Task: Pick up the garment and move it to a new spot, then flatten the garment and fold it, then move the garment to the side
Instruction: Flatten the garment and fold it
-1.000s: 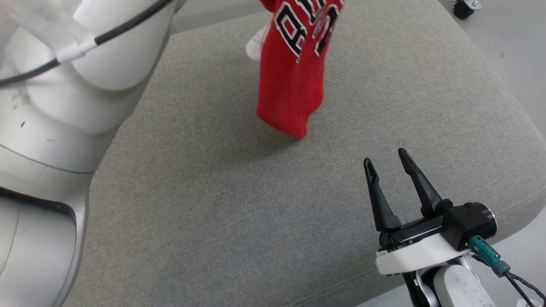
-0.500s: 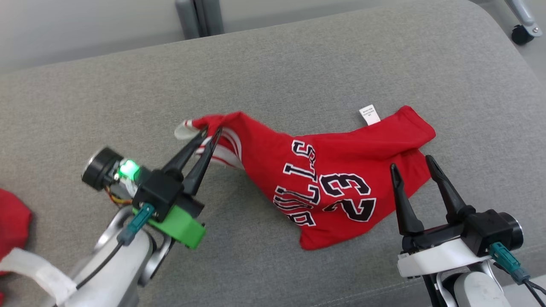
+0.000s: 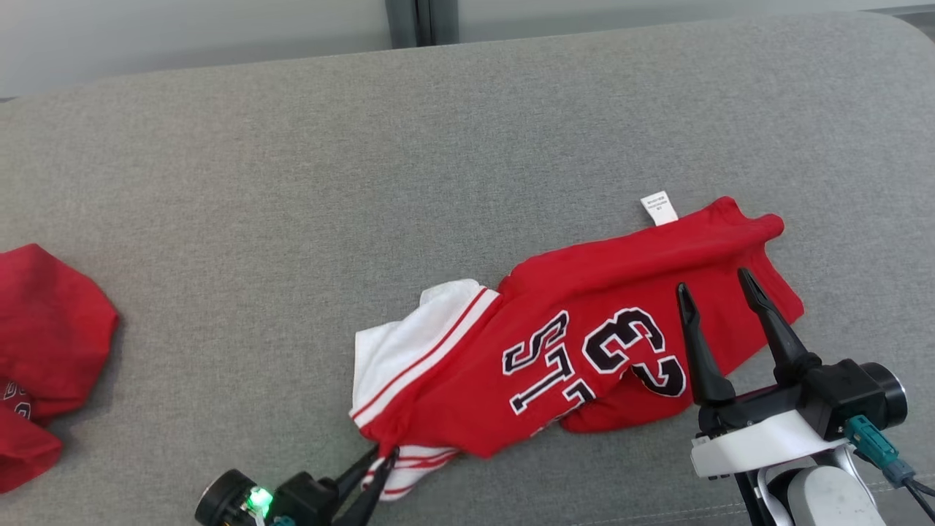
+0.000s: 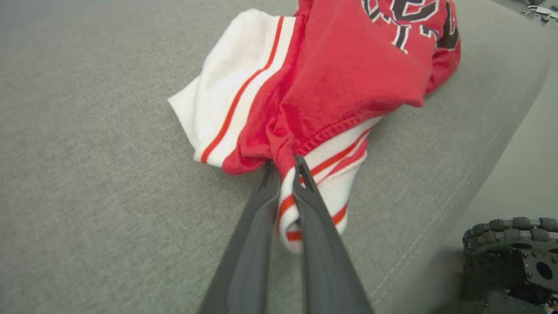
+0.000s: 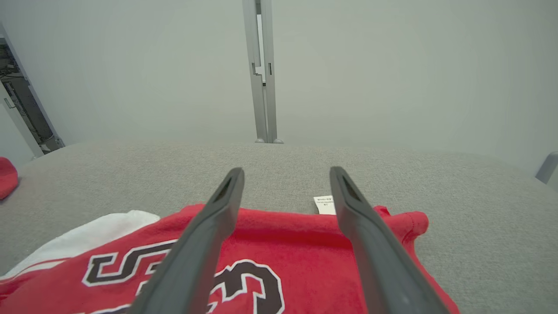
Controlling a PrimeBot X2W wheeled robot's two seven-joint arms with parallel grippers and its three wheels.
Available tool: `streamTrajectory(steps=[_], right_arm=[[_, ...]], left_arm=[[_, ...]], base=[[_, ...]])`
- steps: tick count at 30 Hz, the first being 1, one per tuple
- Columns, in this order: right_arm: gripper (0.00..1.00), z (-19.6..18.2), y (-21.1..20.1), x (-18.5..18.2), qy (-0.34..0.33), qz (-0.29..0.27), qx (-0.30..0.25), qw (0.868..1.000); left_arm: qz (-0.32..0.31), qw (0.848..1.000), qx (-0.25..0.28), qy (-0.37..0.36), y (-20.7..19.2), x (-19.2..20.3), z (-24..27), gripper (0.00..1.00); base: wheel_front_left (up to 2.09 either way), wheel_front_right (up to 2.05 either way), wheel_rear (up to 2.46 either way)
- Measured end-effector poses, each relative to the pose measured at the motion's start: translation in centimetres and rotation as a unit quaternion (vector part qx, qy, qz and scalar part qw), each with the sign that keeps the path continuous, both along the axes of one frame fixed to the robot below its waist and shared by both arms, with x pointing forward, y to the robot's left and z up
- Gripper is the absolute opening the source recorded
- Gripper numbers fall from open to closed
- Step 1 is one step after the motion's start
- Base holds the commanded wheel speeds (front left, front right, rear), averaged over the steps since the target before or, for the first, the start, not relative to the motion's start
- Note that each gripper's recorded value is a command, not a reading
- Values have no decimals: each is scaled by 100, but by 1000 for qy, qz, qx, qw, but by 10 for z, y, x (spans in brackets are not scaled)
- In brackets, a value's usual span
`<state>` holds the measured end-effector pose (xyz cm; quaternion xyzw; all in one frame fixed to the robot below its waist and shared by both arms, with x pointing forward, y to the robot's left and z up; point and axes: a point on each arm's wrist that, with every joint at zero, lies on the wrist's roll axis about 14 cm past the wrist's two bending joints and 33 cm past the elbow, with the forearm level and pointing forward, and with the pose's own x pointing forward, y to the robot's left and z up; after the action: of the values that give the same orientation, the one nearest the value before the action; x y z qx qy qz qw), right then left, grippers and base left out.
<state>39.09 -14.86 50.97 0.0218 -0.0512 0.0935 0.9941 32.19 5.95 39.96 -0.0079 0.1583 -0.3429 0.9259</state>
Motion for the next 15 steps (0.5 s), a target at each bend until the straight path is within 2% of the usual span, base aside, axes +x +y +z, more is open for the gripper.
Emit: streamTrajectory(steps=[5,6,10,15], right_arm=[[100,-1,6,2,0,10,0,1000],[100,-1,7,2,0,11,0,1000],[100,-1,6,1,2,11,-2,1000],[100,-2,1,-1,3,5,-5,1000]], left_arm=[[-20,996,11,84,-6,-26,-28,0],[-9,997,3,82,-6,-21,-25,100],[32,996,-41,70,-7,0,-7,100],[111,991,-69,3,14,49,33,100]], base=[[0,0,0],[0,0,0],[0,0,0],[0,0,0]])
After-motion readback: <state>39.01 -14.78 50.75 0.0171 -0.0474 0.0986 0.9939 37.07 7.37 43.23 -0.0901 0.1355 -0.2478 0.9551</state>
